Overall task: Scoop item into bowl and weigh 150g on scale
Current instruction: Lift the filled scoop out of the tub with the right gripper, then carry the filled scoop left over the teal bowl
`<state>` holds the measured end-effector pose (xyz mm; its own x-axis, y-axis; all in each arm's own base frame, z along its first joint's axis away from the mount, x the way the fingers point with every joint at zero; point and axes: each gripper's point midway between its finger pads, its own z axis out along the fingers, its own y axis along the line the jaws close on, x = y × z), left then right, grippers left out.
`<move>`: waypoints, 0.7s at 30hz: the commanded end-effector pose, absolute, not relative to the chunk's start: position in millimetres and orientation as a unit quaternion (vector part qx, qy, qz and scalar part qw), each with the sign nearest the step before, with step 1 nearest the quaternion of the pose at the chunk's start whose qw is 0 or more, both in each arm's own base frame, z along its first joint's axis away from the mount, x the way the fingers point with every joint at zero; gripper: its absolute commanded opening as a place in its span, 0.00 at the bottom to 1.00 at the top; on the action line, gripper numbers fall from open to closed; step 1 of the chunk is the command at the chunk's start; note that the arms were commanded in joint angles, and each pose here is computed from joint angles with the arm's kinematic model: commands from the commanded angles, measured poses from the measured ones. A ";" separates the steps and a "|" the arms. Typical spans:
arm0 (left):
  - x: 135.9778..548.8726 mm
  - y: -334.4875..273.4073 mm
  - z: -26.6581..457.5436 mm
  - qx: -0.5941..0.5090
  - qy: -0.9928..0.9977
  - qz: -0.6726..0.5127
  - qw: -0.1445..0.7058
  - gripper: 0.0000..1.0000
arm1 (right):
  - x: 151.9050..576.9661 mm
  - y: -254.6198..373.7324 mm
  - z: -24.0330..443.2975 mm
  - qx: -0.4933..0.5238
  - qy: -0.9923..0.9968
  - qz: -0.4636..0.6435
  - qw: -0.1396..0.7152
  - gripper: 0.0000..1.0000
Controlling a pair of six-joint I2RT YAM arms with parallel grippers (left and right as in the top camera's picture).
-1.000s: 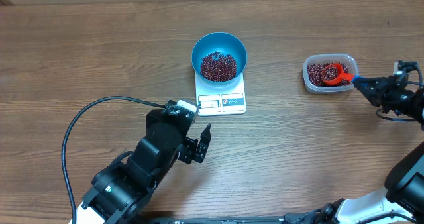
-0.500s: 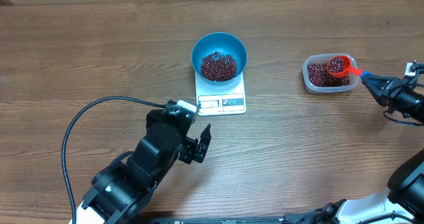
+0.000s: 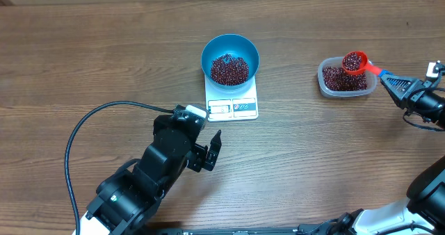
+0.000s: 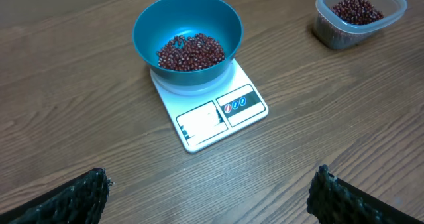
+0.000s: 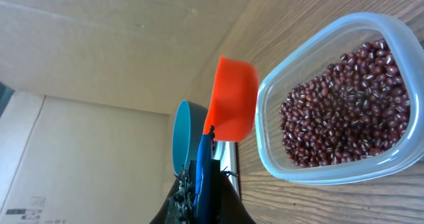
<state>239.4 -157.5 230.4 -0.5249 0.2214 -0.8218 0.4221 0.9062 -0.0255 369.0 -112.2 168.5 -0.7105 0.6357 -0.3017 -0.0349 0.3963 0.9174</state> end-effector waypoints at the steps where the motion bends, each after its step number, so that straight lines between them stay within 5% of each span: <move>1: 240.1 -155.7 229.9 0.191 0.864 -0.105 0.453 1.00 | 370.3 -103.1 173.8 0.183 0.757 0.536 0.326 0.04; 21: 240.1 -155.7 229.9 0.191 0.864 -0.105 0.453 0.99 | 412.5 -1.9 190.5 0.089 0.761 0.586 0.266 0.04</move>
<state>239.4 -157.5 230.4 -0.5249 0.2214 -0.8218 0.4221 0.9062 -0.0255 411.9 -21.0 187.2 -0.8099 0.4635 -0.3595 -0.1988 0.3598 0.9116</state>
